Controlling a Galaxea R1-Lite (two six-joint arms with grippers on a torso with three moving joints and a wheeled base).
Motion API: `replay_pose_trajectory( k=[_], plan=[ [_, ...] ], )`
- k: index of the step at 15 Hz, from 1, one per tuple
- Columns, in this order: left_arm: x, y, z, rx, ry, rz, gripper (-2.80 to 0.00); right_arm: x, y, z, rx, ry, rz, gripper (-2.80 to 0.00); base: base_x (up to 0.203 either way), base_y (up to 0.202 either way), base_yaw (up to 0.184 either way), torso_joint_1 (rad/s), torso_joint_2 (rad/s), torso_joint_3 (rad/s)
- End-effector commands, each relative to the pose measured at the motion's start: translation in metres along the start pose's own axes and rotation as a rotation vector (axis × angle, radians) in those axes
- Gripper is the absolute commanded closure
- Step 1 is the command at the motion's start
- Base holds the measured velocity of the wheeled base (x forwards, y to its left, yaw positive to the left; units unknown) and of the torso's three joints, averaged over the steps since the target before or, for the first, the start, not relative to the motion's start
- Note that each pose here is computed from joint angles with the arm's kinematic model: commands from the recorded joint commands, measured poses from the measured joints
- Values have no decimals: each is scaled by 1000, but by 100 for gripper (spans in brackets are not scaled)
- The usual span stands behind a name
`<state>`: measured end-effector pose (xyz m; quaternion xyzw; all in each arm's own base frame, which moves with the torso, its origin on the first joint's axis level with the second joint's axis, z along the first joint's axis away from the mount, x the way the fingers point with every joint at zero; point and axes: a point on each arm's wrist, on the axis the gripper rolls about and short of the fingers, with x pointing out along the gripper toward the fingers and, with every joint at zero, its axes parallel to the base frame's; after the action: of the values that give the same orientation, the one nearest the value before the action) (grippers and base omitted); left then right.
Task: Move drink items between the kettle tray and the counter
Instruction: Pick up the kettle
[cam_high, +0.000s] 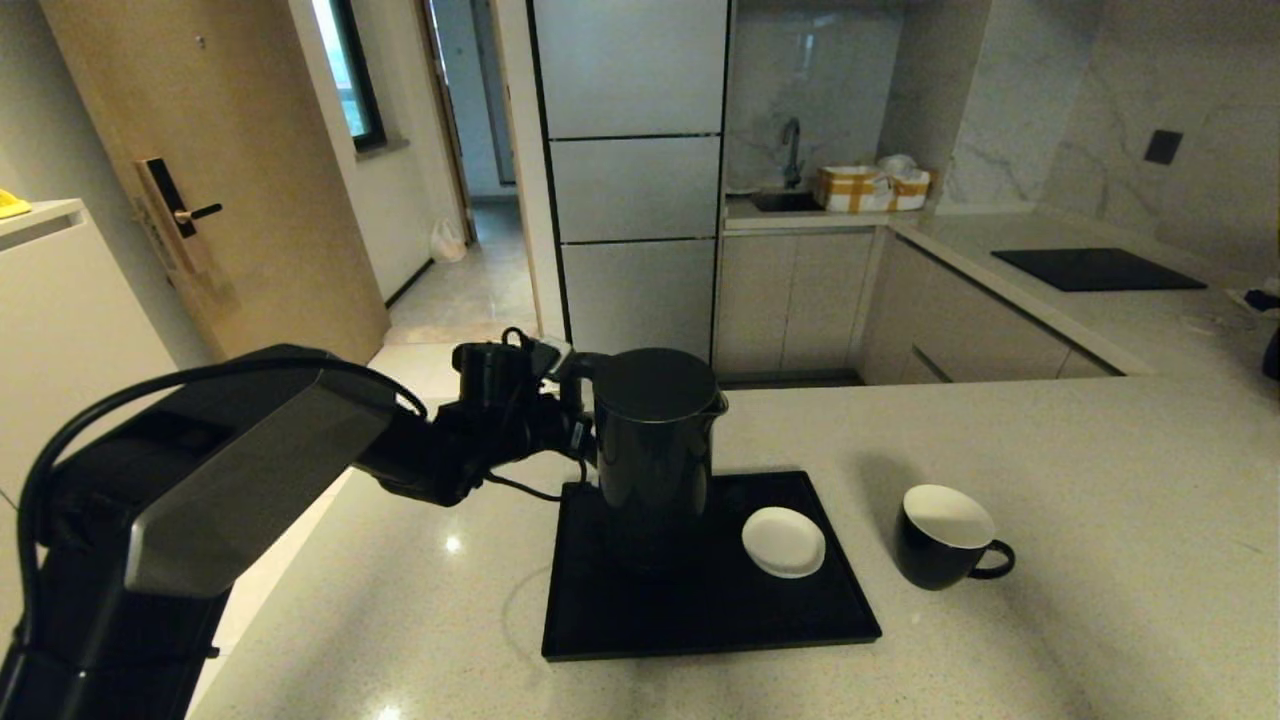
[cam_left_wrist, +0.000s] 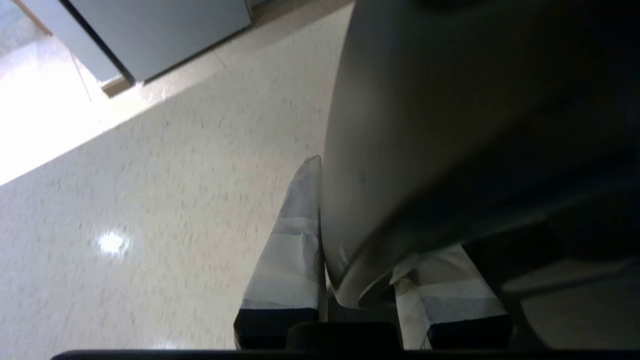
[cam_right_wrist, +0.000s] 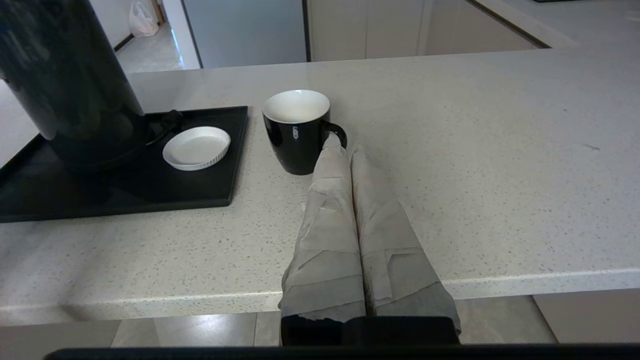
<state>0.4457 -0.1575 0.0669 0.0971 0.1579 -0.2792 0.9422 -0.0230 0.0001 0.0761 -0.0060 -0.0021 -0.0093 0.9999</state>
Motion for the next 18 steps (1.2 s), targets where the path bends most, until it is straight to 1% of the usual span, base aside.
replay_pose_trajectory(
  k=[1,3,5,6,7,9,10,12,13,14,15,16,18],
  plan=[
    [-13,-2,7,1,-5,1,0,0,0,0,0,0,0,0,0,0,0,0,0,0],
    [-38,-8,5,-6,23,-4,0,0,0,0,0,0,0,0,0,0,0,0,0,0],
    [-61,-14,-3,-9,44,-8,0,0,0,0,0,0,0,0,0,0,0,0,0,0],
    [-69,-16,-1,-6,30,-6,0,0,0,0,0,0,0,0,0,0,0,0,0,0],
    [-77,-19,-7,-8,45,-10,0,0,0,0,0,0,1,0,0,0,0,0,0,0],
    [-91,-29,-26,-13,91,-25,0,0,0,0,0,0,0,0,0,0,0,0,0,0],
    [-93,-35,-28,-4,74,-18,0,0,0,0,0,0,0,0,0,0,0,0,0,0],
    [-89,-43,-29,8,78,5,0,0,0,0,0,0,0,0,0,0,0,0,0,0],
    [-88,-43,-29,8,79,5,0,0,0,0,0,0,0,0,0,0,0,0,0,0],
    [-84,-50,-30,15,83,-8,0,0,0,0,0,0,0,0,0,0,0,0,0,0],
    [-83,-52,-30,17,81,-11,0,0,0,0,0,0,0,0,0,0,0,0,0,0],
    [-80,-52,-32,13,85,-11,0,0,0,0,0,0,0,0,0,0,0,0,0,0],
    [-79,-52,-27,-16,43,-1,0,0,0,0,0,0,0,0,0,0,0,0,0,0]
  ],
)
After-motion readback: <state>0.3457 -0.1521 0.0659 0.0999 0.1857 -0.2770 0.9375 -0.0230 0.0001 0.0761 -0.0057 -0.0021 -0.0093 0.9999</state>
